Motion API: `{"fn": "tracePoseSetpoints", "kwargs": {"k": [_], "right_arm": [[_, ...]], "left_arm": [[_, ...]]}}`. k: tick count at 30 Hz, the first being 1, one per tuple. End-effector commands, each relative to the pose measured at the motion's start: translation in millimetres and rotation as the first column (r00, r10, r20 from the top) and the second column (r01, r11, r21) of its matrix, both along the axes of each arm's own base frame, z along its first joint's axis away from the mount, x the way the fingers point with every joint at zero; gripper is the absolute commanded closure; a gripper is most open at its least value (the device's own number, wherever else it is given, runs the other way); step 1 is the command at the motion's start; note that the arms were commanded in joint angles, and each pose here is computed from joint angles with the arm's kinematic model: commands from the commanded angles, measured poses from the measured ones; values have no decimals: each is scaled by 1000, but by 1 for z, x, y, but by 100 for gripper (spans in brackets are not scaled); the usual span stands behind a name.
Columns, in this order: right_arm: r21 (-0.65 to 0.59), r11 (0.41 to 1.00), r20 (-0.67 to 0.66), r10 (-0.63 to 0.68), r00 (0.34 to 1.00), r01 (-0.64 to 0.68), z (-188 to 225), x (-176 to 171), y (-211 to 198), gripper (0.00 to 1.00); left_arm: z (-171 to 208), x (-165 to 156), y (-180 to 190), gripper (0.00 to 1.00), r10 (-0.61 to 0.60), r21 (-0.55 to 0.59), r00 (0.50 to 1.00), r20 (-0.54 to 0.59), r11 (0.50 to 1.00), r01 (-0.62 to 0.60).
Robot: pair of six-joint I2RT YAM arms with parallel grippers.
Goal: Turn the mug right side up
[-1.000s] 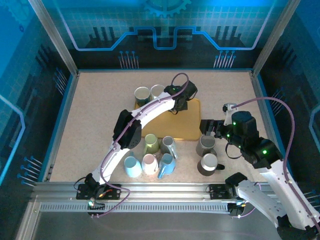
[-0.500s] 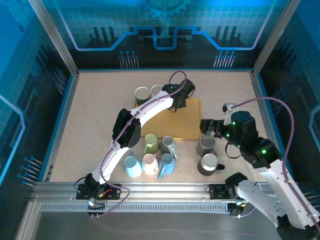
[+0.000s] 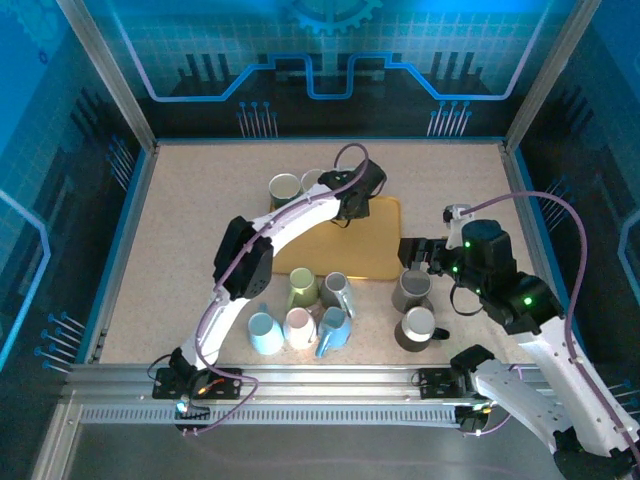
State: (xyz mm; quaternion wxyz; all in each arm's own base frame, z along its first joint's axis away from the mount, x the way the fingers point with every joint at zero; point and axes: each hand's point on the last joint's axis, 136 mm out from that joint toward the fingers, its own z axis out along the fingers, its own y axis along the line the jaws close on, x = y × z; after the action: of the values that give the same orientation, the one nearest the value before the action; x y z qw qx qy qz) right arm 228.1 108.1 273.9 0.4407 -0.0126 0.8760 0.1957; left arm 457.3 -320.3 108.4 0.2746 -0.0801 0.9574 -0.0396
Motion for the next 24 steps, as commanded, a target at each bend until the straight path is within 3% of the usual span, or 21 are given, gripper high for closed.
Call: {"fn": "tracePoseSetpoints", "kwargs": {"k": [1, 5, 8, 15, 19, 24], "right_arm": [[20, 996, 59, 88, 994, -89, 19, -8, 9, 0], [9, 967, 66, 252, 966, -253, 27, -24, 28, 0], [-16, 942, -26, 335, 942, -335, 21, -37, 35, 0], [-105, 899, -224, 394, 891, -424, -9, -63, 44, 2], [-156, 879, -326, 385, 863, -451, -36, -80, 66, 2], [-146, 953, -467, 170, 868, -265, -76, -87, 94, 10]], "left_arm": [[59, -12, -8, 56, -15, -113, 996, 84, 993, 24], [85, -35, -7, 55, -61, -153, 992, 111, 985, 78], [108, -56, -4, 54, -108, -181, 984, 140, 975, 132], [165, -107, 44, 52, -135, -197, 966, 222, 964, 180], [180, -139, 96, 45, -120, -105, 962, 246, 983, 149], [183, -168, 154, 43, -63, -47, 952, 298, 996, 80]]}}
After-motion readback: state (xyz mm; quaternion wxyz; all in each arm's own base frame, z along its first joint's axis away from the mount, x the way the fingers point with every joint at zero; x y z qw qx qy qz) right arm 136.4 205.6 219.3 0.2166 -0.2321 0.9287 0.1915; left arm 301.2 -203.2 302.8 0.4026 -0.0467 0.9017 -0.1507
